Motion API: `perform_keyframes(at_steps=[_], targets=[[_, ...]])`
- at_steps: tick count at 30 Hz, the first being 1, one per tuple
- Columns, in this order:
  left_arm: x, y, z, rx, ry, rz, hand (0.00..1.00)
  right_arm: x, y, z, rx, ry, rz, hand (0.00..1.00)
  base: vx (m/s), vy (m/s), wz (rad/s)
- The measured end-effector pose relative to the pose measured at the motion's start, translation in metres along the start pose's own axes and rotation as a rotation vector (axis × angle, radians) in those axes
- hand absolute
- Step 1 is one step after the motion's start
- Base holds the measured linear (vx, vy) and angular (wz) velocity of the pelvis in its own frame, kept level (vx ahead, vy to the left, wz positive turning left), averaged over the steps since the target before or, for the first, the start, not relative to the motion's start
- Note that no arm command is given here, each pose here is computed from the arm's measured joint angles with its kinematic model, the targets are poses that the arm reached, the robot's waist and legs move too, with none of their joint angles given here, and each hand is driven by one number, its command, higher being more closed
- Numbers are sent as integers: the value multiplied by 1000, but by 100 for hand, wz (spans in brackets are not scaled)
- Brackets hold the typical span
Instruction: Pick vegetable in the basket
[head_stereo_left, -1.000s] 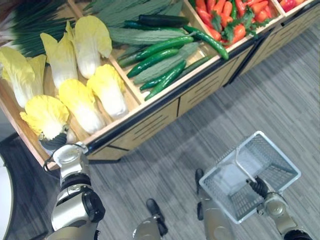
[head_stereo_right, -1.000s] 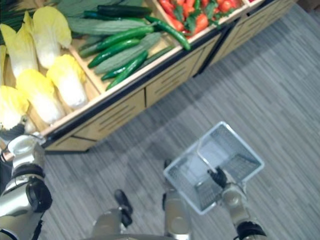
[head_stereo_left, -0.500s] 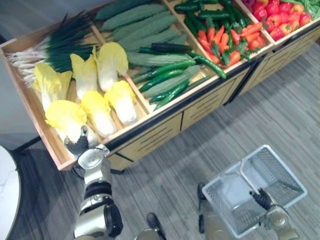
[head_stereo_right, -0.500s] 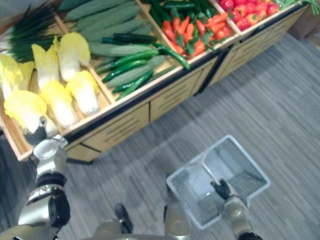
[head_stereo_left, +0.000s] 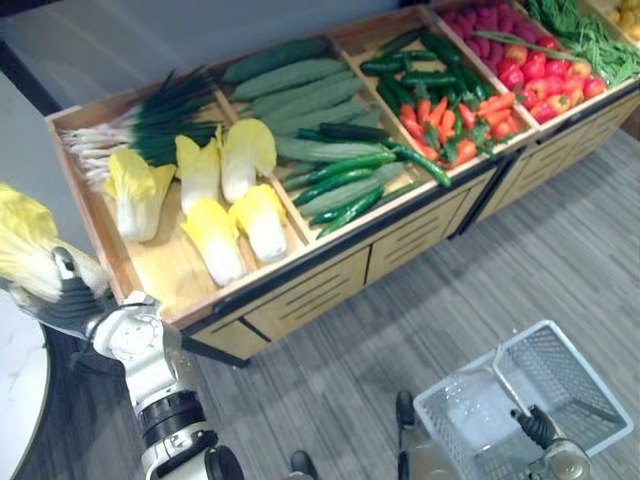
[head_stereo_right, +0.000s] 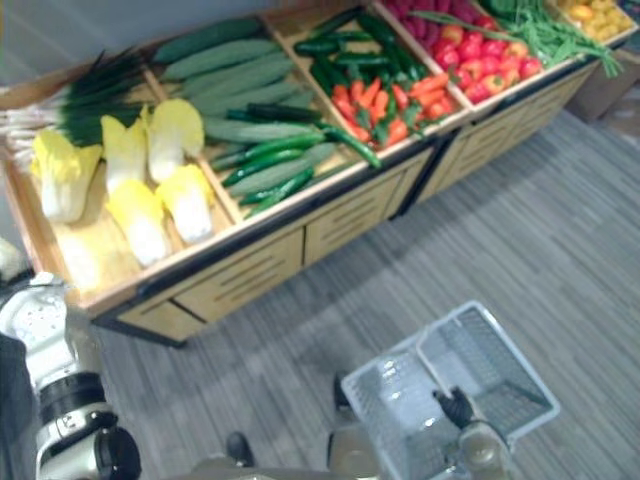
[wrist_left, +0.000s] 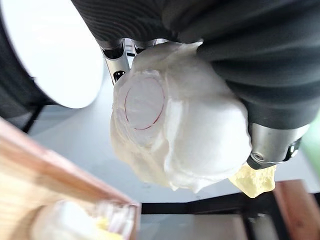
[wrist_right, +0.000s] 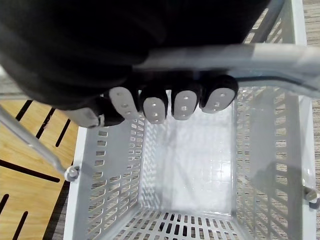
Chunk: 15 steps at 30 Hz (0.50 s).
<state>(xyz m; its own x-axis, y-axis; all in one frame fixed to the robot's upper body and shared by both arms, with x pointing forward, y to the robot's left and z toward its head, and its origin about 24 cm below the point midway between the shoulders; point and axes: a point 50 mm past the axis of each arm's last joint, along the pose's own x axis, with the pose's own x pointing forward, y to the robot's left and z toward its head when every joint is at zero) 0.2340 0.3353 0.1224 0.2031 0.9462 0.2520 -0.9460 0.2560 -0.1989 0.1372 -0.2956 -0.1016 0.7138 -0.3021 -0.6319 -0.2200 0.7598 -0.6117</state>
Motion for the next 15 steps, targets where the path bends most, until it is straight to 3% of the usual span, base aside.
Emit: perform_keyframes(at_steps=[6, 11, 15], targets=[[-27, -14, 22, 180, -242, -270, 100, 2, -23, 0, 3, -8, -39, 100, 0, -2, 1], [-83, -46, 31, 187, -382, -743, 100, 10, -84, 23, -119, -88, -129, 100, 9, 1, -26], [-117, -55, 30, 164, -426, -1005, 100, 14, -122, 53, -250, -163, -178, 100, 12, 4, -56]])
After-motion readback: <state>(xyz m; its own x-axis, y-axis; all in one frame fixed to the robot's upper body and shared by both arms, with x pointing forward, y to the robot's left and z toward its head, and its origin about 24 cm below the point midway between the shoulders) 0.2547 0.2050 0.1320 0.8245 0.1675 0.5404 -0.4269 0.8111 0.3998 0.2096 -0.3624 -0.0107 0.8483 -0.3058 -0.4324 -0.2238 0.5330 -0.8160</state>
